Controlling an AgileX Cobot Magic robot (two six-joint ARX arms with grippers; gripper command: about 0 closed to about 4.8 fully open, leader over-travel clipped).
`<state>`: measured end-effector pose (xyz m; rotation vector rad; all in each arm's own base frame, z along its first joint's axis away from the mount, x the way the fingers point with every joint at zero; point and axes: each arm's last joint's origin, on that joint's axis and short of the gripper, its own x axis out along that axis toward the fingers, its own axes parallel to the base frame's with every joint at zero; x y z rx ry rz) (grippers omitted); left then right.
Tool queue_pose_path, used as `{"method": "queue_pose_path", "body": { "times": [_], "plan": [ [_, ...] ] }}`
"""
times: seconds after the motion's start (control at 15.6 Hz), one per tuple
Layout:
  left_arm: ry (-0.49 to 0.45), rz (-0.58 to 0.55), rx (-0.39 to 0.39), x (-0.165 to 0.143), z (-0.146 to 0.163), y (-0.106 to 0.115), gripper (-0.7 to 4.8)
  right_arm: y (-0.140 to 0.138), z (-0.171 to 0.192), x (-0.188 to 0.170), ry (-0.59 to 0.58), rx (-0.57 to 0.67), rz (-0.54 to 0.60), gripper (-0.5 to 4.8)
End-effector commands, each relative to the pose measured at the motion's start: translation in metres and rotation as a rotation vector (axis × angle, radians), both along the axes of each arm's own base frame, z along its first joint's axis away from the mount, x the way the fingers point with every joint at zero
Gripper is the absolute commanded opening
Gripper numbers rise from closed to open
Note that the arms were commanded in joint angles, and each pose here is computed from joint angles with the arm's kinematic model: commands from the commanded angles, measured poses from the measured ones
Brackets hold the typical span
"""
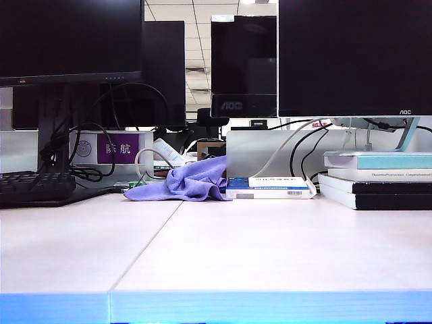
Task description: Wipe the table from front to back using the rag.
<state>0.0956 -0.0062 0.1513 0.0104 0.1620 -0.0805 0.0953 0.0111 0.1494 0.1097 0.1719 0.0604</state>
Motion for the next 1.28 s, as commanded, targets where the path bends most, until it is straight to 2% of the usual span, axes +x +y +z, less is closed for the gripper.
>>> {"method": "queue_pose_path", "body": {
  "times": [0.06,0.32,0.51,0.83,1.09,1.28],
  "plan": [
    [0.017,0.013,0.006,0.000,-0.003,0.001,-0.05,0.000,-0.001,0.000,-0.004,0.005,-0.002,-0.01],
    [0.015,0.012,0.005,0.000,-0.003,0.000,-0.05,0.000,0.002,0.001,-0.038,0.013,-0.002,-0.01],
    [-0.021,0.077,-0.053,-0.001,0.007,0.002,-0.05,-0.001,0.022,-0.001,-0.127,0.079,-0.031,-0.01],
    [-0.134,0.076,-0.096,-0.007,0.049,0.002,-0.05,-0.007,0.089,-0.016,-0.288,0.084,-0.149,-0.01],
    [-0.156,0.077,-0.085,0.000,0.080,0.002,-0.05,-0.005,0.139,-0.014,-0.311,0.089,-0.098,-0.01],
    [-0.136,0.072,-0.025,0.025,0.105,0.001,-0.05,0.001,0.181,0.001,-0.308,0.008,0.041,-0.01]
  ]
}}
